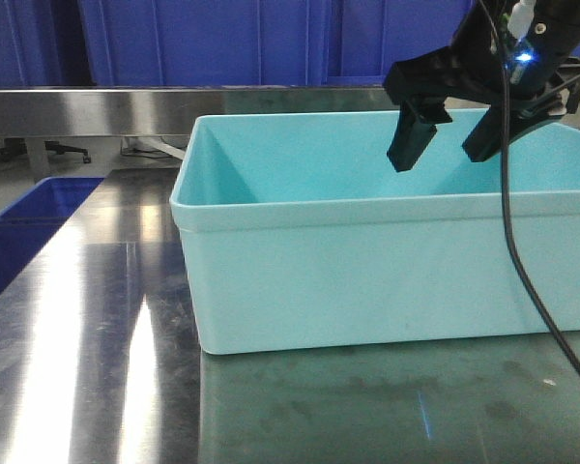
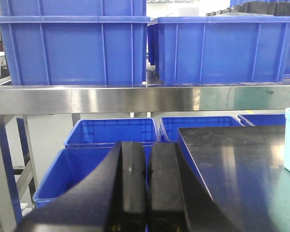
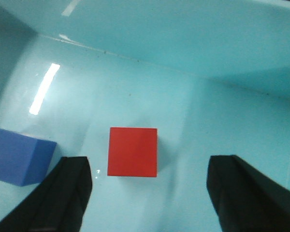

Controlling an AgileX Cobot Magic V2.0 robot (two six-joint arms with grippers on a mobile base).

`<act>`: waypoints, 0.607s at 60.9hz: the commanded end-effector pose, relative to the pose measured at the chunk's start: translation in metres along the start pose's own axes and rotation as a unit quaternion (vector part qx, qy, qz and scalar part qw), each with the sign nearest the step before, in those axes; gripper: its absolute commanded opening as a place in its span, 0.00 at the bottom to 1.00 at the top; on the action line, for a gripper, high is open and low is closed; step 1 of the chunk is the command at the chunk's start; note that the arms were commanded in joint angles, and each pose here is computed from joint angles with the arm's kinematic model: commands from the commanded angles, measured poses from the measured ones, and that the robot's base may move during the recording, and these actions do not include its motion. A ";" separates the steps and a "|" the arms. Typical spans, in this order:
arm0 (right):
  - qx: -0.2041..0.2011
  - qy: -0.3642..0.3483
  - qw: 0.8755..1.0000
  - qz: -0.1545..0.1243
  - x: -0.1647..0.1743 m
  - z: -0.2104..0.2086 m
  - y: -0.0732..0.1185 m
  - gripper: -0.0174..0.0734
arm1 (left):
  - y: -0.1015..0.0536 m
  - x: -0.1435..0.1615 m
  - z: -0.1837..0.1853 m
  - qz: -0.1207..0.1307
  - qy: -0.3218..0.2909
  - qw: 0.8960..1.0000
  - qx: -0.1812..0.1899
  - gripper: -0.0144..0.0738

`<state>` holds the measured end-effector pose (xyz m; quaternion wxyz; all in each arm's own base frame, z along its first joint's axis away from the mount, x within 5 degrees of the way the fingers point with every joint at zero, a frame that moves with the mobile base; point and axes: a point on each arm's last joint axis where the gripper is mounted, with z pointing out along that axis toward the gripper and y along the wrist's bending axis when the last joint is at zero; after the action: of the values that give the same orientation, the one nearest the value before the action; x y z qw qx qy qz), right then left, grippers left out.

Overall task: Pick red cube and place on left shelf
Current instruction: 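Move the open right gripper over the red cube in the bin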

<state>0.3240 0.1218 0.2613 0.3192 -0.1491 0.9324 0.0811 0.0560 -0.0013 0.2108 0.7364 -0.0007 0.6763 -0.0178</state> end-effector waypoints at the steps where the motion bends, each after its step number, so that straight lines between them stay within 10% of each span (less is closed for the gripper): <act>1: -0.004 -0.048 0.999 -0.009 -0.017 -0.020 0.004 0.86 | 0.000 0.000 -0.001 0.000 -0.037 0.999 0.002 0.28; 37: -0.011 0.044 0.999 -0.015 -0.033 -0.003 0.010 0.86 | 0.000 0.000 -0.001 0.000 -0.037 0.999 0.002 0.28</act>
<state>0.3435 0.1352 0.2588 0.2325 -0.1650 0.9559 0.0709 0.0560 -0.0013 0.2108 0.7364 -0.0007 0.6763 -0.0178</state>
